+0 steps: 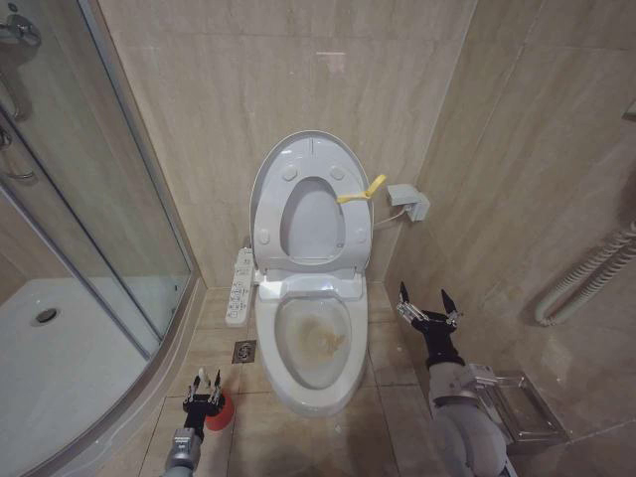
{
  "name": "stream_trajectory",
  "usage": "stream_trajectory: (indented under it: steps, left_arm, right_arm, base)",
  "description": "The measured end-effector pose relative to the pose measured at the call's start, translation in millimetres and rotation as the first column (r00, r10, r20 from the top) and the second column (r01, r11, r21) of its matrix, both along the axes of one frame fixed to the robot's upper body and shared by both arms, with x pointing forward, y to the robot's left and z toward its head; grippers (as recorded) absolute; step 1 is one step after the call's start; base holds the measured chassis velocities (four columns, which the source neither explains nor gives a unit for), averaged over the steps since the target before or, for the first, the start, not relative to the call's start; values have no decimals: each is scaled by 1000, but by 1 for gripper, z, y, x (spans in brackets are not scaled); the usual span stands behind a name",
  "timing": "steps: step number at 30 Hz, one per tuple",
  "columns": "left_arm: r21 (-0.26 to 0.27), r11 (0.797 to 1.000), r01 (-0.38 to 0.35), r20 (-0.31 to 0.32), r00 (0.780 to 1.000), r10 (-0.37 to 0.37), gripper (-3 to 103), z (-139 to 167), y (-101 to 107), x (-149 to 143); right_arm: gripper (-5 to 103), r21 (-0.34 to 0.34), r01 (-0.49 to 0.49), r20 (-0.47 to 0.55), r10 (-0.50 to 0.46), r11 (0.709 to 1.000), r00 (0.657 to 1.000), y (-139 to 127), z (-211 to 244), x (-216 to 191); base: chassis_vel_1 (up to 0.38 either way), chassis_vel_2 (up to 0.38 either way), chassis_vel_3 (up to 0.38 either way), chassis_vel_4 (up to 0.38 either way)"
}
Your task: Open the toilet lid, clean the toilet bowl with a toilet brush, close the toilet lid, and flush.
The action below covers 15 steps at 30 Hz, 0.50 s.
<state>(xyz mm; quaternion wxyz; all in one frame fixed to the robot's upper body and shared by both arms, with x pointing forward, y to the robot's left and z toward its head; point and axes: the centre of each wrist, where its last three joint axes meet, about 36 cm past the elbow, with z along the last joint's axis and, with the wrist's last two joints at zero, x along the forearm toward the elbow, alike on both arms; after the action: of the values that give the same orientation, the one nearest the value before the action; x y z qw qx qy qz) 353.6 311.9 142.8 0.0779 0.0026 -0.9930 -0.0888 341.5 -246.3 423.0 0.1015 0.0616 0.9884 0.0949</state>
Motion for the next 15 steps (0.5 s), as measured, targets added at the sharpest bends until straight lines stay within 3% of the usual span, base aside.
stream_trajectory:
  steps: [6, 7, 15]
  left_arm:
    - [-9, 1000, 16, 16, 1000, -16, 46, -1, -1, -1]
    - [-9, 1000, 17, 19, 1000, -16, 20, -1, -1, -2]
    - [6, 1000, 20, 89, 996, -20, 19, 14, -3, -21]
  right_arm:
    - [100, 0, 0, 0, 0, 1000, 1000, 0, 0, 0]
    - [100, 0, 0, 0, 0, 1000, 1000, 0, 0, 0]
    - [100, 0, 0, 0, 0, 1000, 1000, 0, 0, 0]
  base:
    - [0, 0, 0, 0]
    - [0, 0, 0, 0]
    - [0, 0, 0, 0]
